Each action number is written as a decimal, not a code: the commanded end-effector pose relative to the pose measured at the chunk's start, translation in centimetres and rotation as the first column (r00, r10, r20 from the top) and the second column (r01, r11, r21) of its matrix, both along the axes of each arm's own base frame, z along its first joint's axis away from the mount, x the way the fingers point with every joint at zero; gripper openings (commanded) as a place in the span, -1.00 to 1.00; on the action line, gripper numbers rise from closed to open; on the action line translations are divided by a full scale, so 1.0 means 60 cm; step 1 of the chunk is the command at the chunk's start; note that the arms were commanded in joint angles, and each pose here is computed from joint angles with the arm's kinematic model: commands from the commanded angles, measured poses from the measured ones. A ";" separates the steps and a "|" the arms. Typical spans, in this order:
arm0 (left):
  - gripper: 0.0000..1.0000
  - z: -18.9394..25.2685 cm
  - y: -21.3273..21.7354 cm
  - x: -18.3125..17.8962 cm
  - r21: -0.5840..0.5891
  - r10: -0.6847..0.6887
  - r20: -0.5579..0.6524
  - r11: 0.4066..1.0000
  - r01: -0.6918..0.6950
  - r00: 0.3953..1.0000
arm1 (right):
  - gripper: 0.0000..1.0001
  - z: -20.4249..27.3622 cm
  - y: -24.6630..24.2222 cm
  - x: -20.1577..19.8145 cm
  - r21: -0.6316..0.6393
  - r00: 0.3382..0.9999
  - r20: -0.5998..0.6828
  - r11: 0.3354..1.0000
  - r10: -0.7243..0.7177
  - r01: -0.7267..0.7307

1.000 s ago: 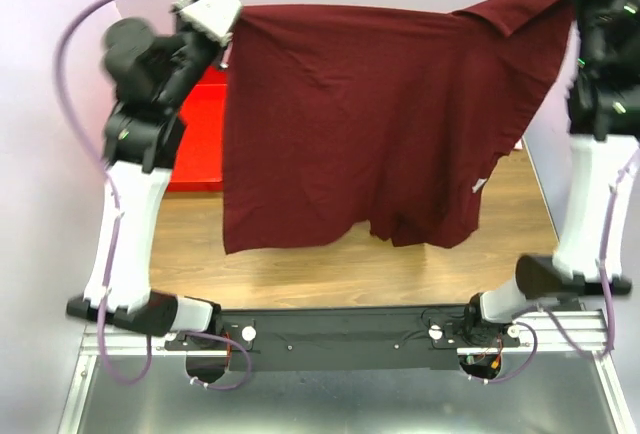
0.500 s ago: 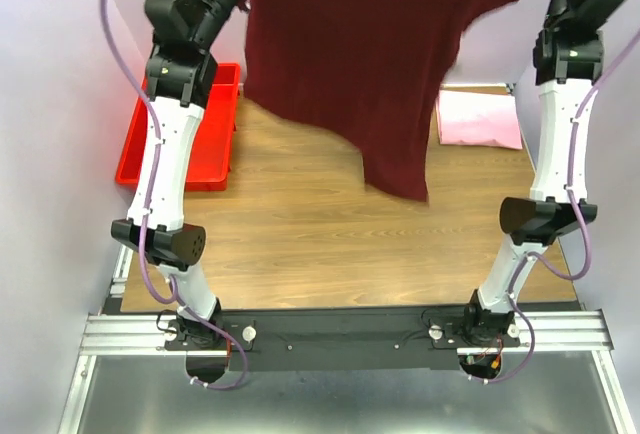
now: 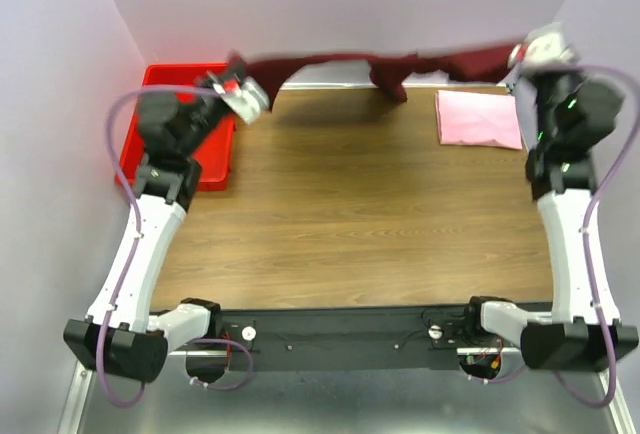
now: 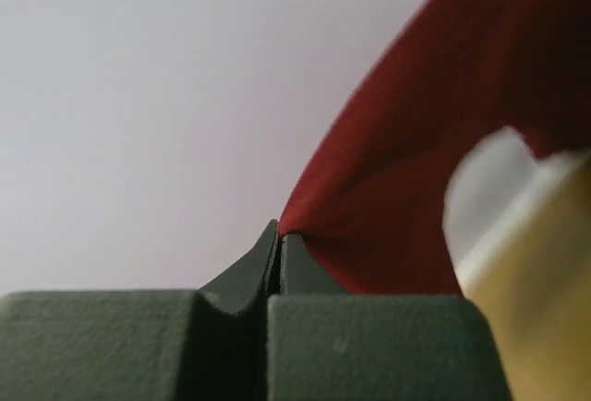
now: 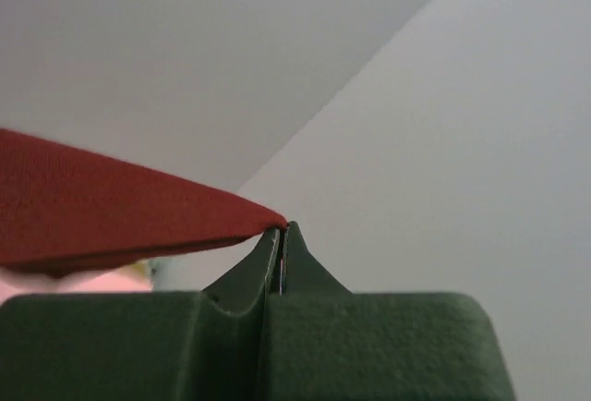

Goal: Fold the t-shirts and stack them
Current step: Flatten the tshirt out, then fold the tshirt

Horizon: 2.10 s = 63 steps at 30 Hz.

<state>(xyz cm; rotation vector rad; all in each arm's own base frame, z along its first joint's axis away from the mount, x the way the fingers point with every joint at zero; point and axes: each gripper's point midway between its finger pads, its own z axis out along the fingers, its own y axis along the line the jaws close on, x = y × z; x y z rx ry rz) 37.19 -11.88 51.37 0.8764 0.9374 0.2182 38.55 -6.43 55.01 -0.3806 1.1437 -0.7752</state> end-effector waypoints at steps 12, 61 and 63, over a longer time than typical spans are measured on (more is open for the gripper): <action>-0.86 -0.639 -0.069 -0.233 0.373 -0.176 -0.698 0.737 0.563 0.694 | -0.99 -0.640 0.137 -0.300 -0.134 0.468 -0.855 0.778 0.222 -0.614; -1.00 -0.716 0.002 -0.320 0.445 0.061 -0.856 0.591 0.672 0.513 | -0.99 -0.598 0.143 -0.098 0.048 0.218 -0.935 0.711 0.278 -0.702; -1.00 -0.718 0.002 -0.315 0.439 0.073 -0.861 0.604 0.665 0.503 | -0.99 -0.601 0.153 -0.092 0.039 0.216 -0.937 0.697 0.275 -0.716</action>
